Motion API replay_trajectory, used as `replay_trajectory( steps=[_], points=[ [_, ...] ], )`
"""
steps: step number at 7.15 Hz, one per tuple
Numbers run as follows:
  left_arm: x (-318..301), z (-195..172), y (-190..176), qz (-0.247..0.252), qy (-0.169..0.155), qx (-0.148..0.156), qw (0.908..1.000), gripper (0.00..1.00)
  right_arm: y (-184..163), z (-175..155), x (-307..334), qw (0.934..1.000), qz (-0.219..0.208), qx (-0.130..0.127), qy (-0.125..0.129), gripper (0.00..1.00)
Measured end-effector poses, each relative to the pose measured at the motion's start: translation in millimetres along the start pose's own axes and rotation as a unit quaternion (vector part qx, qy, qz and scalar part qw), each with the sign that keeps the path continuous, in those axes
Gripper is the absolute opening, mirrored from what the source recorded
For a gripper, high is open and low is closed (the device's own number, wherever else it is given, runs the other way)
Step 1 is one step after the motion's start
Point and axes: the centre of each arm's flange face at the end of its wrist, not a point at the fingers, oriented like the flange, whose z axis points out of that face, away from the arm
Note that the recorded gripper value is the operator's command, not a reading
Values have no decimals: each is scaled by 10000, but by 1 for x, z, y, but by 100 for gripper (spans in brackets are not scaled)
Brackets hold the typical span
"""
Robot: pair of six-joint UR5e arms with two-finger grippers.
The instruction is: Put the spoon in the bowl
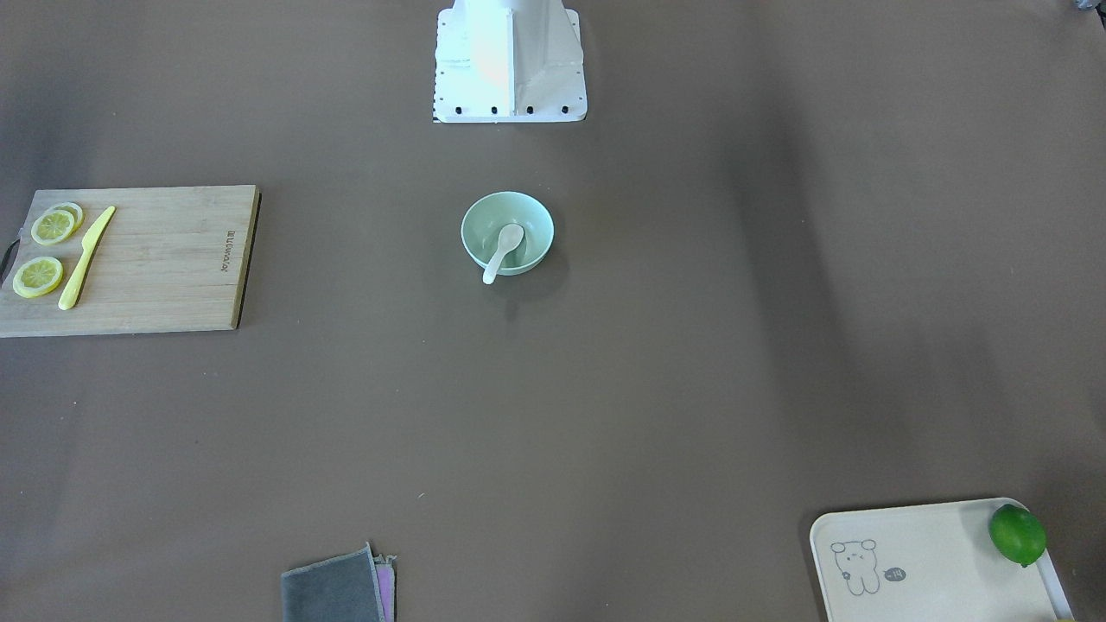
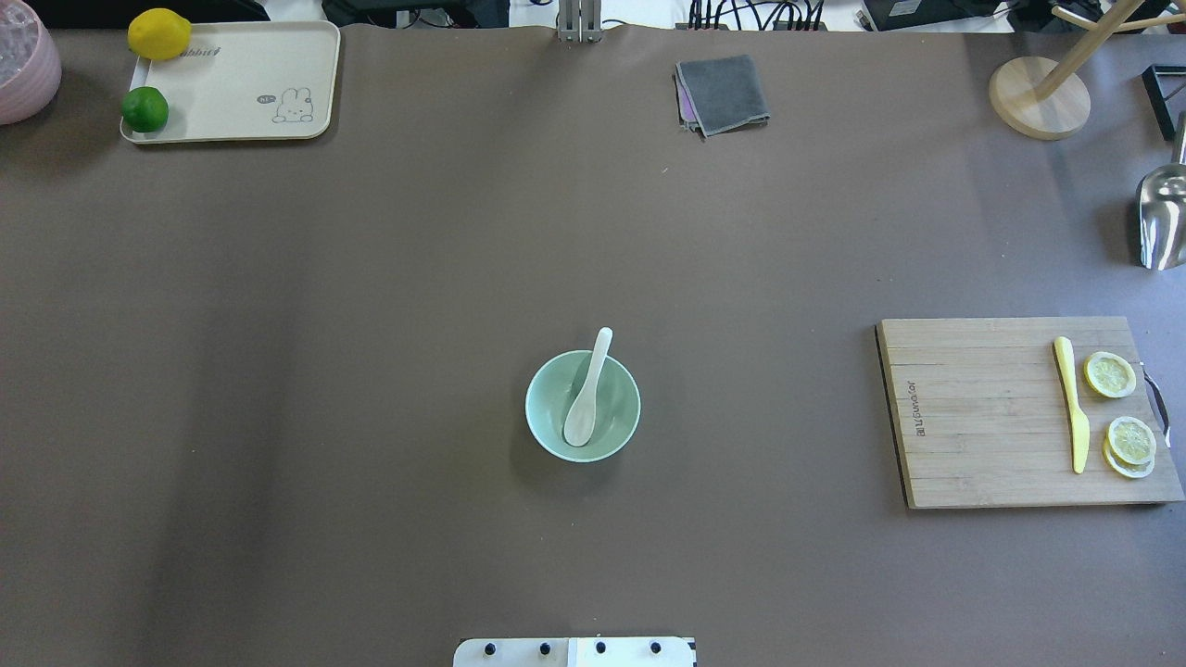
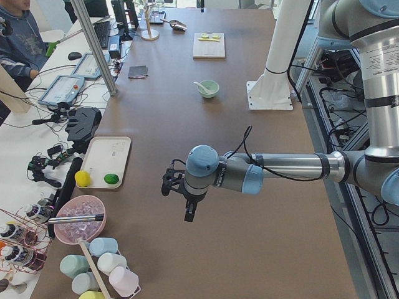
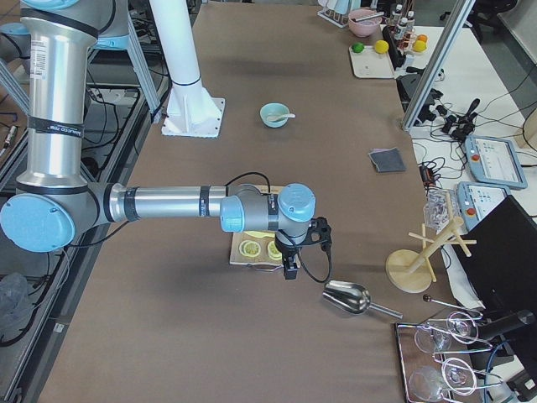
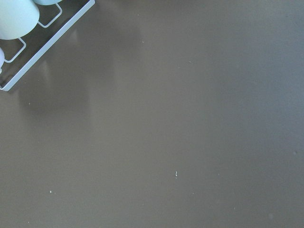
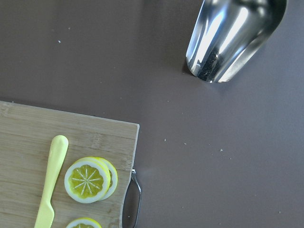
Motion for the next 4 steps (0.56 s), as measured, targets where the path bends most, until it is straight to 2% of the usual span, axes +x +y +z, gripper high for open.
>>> replay_trajectory(
  steps=[4],
  points=[
    [3, -6, -2, 128, -14, 162, 9998, 98, -2, -1, -1, 10000, -16, 15, 0, 100]
  ],
)
